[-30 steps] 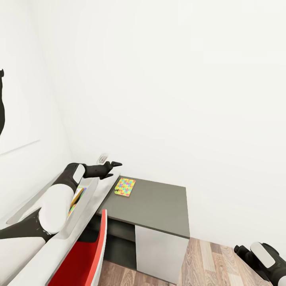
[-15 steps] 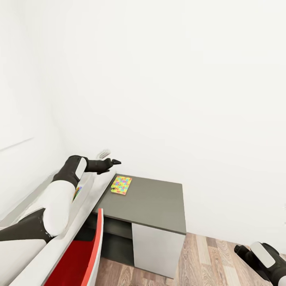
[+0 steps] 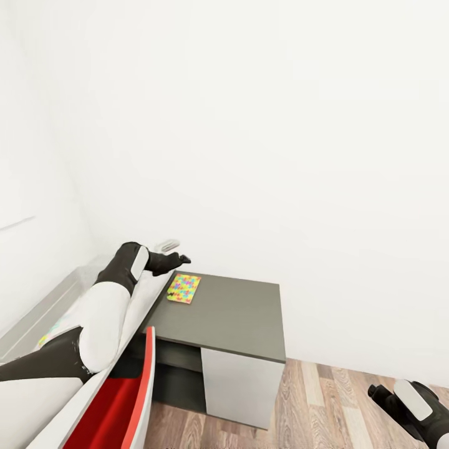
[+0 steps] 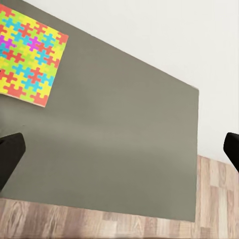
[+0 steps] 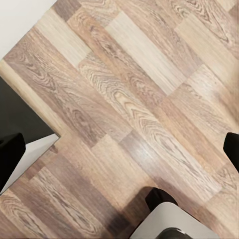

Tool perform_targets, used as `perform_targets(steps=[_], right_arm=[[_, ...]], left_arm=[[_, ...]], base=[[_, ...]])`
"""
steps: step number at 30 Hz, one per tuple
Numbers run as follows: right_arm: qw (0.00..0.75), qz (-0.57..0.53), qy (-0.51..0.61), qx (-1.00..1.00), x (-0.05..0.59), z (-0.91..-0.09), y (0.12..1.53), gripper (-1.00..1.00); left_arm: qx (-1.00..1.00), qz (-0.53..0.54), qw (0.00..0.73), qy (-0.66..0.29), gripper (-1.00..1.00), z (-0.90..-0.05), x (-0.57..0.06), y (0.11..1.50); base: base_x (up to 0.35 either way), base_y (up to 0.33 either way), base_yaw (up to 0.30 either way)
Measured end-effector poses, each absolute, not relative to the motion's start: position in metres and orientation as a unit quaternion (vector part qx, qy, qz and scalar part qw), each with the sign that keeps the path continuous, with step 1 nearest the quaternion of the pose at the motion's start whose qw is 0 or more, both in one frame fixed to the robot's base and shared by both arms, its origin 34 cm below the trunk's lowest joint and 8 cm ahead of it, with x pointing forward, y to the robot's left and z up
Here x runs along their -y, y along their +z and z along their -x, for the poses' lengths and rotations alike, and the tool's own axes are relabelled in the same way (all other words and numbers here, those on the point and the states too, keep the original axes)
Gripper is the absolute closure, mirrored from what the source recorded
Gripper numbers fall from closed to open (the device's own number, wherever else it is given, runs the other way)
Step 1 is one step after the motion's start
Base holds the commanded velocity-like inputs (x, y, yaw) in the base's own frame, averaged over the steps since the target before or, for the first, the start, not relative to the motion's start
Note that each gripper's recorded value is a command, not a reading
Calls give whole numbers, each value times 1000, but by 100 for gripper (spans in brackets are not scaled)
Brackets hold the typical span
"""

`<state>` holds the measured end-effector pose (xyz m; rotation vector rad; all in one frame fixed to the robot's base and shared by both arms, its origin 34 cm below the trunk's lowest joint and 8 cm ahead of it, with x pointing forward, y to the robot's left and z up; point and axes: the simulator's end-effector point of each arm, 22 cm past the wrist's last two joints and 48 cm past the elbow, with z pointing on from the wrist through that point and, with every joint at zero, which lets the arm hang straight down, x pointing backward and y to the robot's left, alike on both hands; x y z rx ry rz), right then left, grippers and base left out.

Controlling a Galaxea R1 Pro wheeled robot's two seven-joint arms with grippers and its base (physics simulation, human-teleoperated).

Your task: Put all the toys in the child's room - the three board games (two on the bed and one on the table), the two jigsaw puzzles on the table, and the tennis ball on the table - inside the toy box on the table in the child's room.

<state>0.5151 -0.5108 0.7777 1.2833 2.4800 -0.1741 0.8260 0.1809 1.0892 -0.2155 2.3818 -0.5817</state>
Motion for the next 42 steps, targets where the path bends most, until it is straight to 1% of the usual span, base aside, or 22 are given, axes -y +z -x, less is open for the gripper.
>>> perform_targets(steps=[5, 13, 20, 25, 42], right_arm=[[169, -452, -62, -874, 511, -514, 775, -100], [164, -451, -65, -875, 511, -512, 771, -100], [162, -451, -66, -875, 511, -510, 769, -100], [161, -451, -66, -875, 510, -510, 769, -100], [161, -451, -66, -876, 509, -510, 768, -100]], left_arm=[[-923, 94, 327, -178, -100, -826, -186, 1076], [-927, 129, 340, -86, -100, -831, -222, 1063], [-928, 145, 339, -43, -100, -830, -241, 1057], [-928, 153, 338, -23, -100, -828, -249, 1055], [-933, 119, 340, 9, -100, -828, -228, 1058]], base=[[0, 0, -22], [0, 0, -4], [0, 0, 0], [0, 0, 0], [0, 0, 0]])
